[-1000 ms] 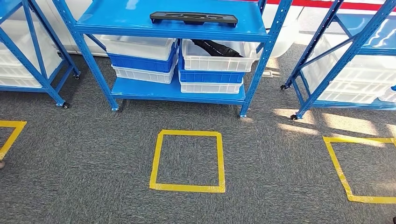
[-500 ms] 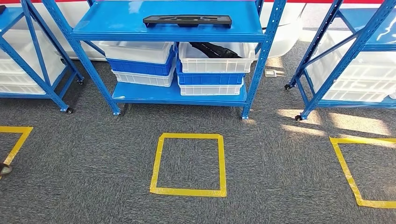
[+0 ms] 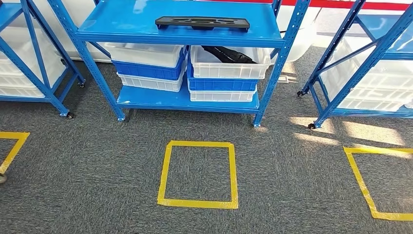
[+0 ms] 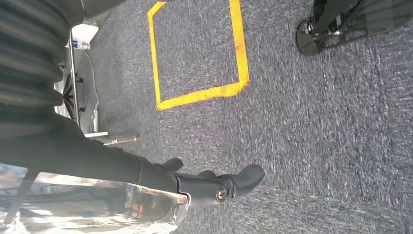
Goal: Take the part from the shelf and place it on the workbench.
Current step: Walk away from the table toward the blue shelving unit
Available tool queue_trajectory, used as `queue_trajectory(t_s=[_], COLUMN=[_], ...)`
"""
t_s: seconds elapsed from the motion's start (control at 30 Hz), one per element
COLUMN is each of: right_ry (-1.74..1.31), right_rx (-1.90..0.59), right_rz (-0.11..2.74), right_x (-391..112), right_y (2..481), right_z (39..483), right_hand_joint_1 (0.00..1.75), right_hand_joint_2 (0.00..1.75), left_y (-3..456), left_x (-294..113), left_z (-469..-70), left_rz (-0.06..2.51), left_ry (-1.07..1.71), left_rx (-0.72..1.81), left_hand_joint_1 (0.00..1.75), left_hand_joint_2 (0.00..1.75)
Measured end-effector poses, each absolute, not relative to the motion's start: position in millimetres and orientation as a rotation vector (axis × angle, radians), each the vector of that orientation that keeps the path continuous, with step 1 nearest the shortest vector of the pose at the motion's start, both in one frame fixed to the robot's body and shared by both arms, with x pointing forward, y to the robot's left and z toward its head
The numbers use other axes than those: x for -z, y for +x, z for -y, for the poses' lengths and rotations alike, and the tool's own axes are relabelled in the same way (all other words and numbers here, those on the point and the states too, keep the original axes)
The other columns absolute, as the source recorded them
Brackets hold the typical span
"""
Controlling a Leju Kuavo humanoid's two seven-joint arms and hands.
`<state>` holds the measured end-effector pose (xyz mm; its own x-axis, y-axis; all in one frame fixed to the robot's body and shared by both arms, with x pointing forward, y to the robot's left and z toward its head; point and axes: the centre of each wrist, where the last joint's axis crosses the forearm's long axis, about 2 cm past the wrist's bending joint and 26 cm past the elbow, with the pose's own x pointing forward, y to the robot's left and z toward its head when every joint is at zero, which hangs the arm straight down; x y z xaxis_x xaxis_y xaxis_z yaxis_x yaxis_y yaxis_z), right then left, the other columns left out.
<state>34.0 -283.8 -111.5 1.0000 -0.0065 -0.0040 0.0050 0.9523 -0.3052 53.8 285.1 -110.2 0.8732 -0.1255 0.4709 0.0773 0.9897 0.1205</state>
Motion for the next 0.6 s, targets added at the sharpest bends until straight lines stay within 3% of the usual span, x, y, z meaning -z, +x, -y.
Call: queue_trajectory(t_s=[0.6], right_ry=[-0.303], right_rx=[0.009], right_rz=[-0.008], right_x=[111.5], right_y=[33.2], right_z=[280.6], right_hand_joint_1=[0.00], right_hand_joint_2=[1.75], left_y=[55.8], left_x=[109.9], left_z=[-284.8], left_rz=[0.517], left_ry=[0.087], left_rx=[0.114], left_hand_joint_1=[0.00], left_hand_joint_2=[0.00])
